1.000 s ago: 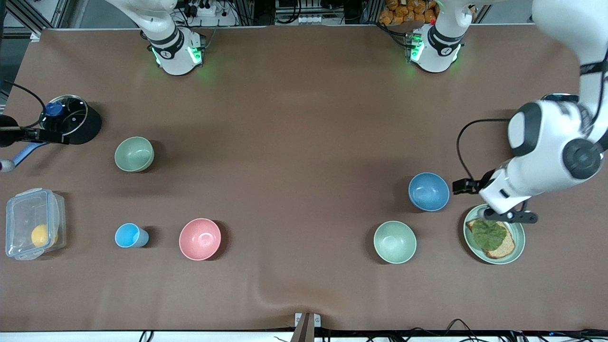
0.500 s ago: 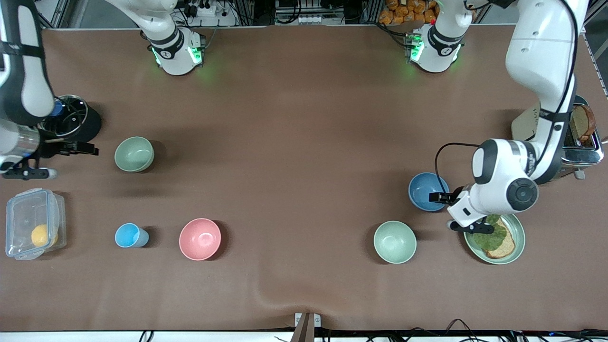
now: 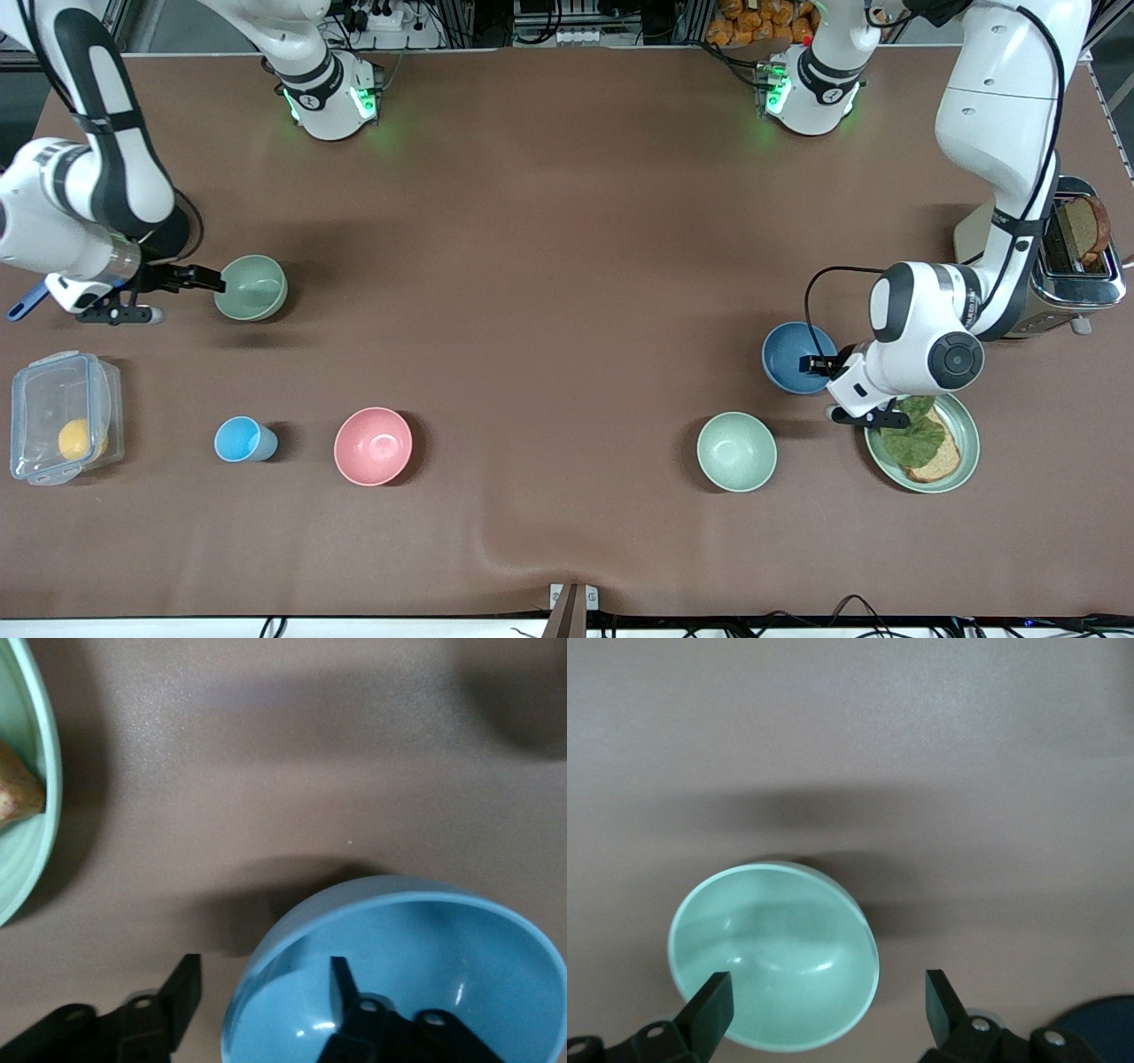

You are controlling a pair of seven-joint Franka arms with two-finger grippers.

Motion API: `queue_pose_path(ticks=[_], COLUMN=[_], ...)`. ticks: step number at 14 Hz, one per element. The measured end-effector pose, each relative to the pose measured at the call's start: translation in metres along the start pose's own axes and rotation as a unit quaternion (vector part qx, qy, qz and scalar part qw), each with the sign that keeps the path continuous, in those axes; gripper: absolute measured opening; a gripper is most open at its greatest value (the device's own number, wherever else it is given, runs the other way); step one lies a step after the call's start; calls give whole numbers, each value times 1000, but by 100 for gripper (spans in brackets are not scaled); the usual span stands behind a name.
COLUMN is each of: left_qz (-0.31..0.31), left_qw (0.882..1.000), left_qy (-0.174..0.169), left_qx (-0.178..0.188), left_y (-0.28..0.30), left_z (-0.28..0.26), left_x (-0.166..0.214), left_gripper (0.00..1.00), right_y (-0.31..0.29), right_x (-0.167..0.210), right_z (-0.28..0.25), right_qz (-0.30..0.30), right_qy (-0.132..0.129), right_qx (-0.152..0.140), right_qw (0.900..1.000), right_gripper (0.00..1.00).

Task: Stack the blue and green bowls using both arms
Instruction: 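Close both grippers on the rims of the blue and green bowls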

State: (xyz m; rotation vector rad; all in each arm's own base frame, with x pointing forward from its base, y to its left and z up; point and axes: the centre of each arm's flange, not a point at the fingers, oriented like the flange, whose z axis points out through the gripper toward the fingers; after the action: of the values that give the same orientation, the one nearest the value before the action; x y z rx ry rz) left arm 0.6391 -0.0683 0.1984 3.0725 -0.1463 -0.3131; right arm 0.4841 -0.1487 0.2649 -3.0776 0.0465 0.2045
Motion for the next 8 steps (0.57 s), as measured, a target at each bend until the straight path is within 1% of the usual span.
queue_pose_path(ticks=[1,2,3,4,5,6,7,8], left_qz=[0,0,0,0,-1,-3,-5,-5], left_qw=[1000,1000,1000,1000,1000,1000,999,999], left_qy=[1,2,4,10,18,28,39,49], left_qx=[0,0,0,0,1,1,1,2], left_y=[0,0,0,0,-2,-4,-6,-7], left_z=[-1,-2,-4,-10,-19,-32,-46,-61], left_x=[0,0,0,1,1,1,0,-1], left_gripper=[48,39,30,18,9,4,4,4], right_y=[0,-1,0,3,8,15,22,28], right_x=[-5,-9,-13,-15,-16,-17,-19,-20], right_z=[10,20,28,33,37,41,45,49], right_qz=[0,-3,-8,-13,-20,-26,-29,-31], right_qy=[10,16,20,22,24,26,28,31], right_qx=[-3,-6,-8,-9,-10,-10,-11,-12], right_qw=[1000,1000,1000,1000,999,999,999,999], right_gripper=[91,91,85,80,80,73,63,51])
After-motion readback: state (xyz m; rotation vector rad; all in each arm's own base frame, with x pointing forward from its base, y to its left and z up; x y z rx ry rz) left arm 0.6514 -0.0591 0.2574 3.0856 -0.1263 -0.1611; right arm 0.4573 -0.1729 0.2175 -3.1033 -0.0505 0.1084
